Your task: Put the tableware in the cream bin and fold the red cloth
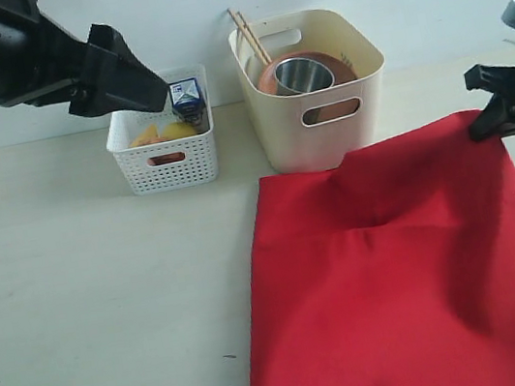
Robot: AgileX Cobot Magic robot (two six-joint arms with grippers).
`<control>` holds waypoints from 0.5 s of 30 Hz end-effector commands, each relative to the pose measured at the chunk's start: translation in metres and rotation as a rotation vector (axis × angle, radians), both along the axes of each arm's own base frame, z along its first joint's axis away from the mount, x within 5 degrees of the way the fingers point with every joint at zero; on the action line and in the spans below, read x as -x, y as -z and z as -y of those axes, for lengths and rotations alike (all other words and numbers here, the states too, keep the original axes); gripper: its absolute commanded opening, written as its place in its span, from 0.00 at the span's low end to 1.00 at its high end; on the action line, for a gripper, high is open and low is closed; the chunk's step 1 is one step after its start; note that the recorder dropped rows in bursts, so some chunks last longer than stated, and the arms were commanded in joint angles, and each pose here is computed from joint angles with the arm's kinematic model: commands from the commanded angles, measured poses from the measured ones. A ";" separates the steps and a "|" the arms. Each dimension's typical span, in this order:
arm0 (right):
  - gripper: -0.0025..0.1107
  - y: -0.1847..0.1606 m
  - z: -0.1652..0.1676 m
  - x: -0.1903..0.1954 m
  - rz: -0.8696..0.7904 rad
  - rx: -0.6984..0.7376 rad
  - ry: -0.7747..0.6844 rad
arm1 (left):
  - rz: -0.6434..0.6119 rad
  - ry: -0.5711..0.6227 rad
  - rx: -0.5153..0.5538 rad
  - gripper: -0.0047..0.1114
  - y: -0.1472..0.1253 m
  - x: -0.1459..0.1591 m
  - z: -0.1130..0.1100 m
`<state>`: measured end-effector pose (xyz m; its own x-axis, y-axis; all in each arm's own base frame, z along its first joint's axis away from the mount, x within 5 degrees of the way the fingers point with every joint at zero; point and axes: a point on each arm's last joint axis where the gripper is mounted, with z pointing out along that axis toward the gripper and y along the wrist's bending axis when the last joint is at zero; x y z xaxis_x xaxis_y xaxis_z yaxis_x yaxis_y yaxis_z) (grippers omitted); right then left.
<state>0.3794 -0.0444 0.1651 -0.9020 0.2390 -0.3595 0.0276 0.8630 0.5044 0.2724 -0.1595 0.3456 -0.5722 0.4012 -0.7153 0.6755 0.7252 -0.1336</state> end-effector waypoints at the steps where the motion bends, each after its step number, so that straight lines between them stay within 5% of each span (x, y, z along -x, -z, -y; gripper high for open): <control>1: 0.02 -0.014 0.025 0.004 0.019 0.024 0.108 | 0.006 -0.001 -0.002 0.78 0.000 0.000 -0.001; 9: 0.05 0.013 0.040 0.020 -0.170 0.155 0.174 | 0.007 -0.002 -0.001 0.78 0.000 -0.001 -0.001; 11: 0.14 0.013 0.038 0.020 -0.184 0.133 0.174 | 0.006 -0.001 -0.002 0.78 0.000 0.000 -0.001; 15: 0.46 0.012 0.029 0.022 -0.192 0.096 0.100 | -0.003 0.004 -0.006 0.78 0.001 0.000 -0.001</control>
